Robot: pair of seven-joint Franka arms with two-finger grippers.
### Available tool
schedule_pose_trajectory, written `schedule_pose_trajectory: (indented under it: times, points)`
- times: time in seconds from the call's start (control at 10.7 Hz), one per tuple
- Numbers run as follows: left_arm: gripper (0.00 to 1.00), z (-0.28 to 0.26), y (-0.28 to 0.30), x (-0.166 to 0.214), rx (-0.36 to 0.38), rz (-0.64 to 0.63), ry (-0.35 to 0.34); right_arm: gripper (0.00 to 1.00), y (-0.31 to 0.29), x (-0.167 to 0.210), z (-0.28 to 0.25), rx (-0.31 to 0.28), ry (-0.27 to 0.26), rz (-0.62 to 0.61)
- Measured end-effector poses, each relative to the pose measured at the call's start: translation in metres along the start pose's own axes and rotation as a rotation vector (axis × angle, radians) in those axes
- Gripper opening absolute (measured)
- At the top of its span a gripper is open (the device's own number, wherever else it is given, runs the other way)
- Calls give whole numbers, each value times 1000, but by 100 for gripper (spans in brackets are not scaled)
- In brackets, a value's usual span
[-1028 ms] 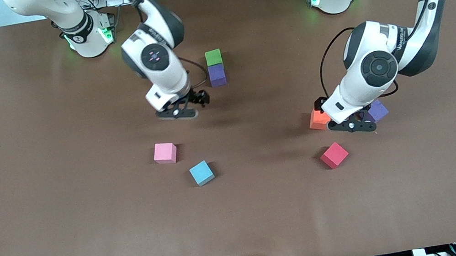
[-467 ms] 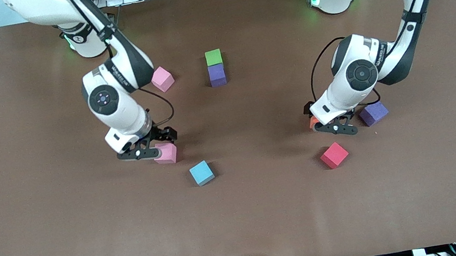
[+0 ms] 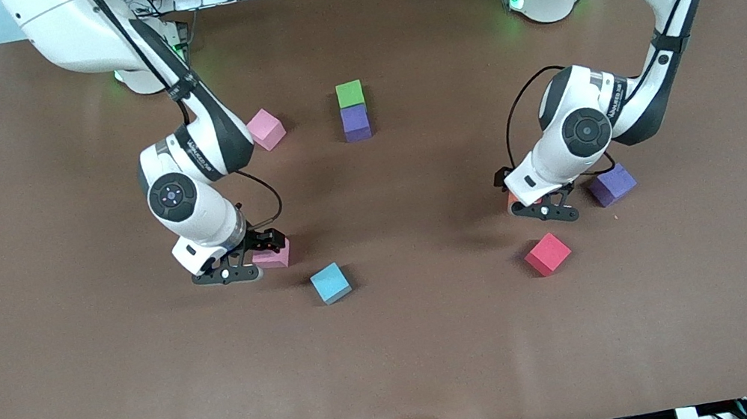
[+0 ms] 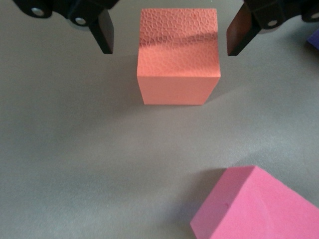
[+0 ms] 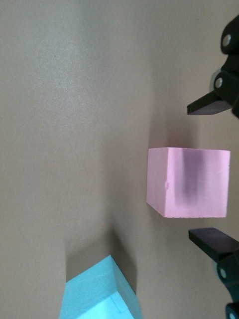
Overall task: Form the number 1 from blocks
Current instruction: 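Carry the orange cube with the left gripper while the right grasps pink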
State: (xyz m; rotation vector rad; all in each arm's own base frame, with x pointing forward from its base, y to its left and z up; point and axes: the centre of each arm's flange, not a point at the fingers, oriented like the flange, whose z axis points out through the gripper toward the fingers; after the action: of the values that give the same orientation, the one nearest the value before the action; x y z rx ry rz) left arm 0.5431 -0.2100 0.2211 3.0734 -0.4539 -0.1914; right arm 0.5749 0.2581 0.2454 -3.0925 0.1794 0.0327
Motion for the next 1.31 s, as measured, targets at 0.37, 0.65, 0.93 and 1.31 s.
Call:
schedule_pose_trajectory:
  times: [0.37, 0.65, 0.93, 1.31]
  points:
    - [61, 8, 3, -9, 3, -5, -21, 100, 1, 3, 11, 4, -8, 35]
    - [61, -13, 45, -2, 6, -4, 35, 100, -14, -6, 30, -14, 2, 14]
    - [59, -52, 137, -3, -7, -83, 117, 100, -18, -10, 41, -25, -7, 6]
    - [56, -41, 252, -18, -51, -123, 116, 64, -8, -4, 40, -31, -1, 24]
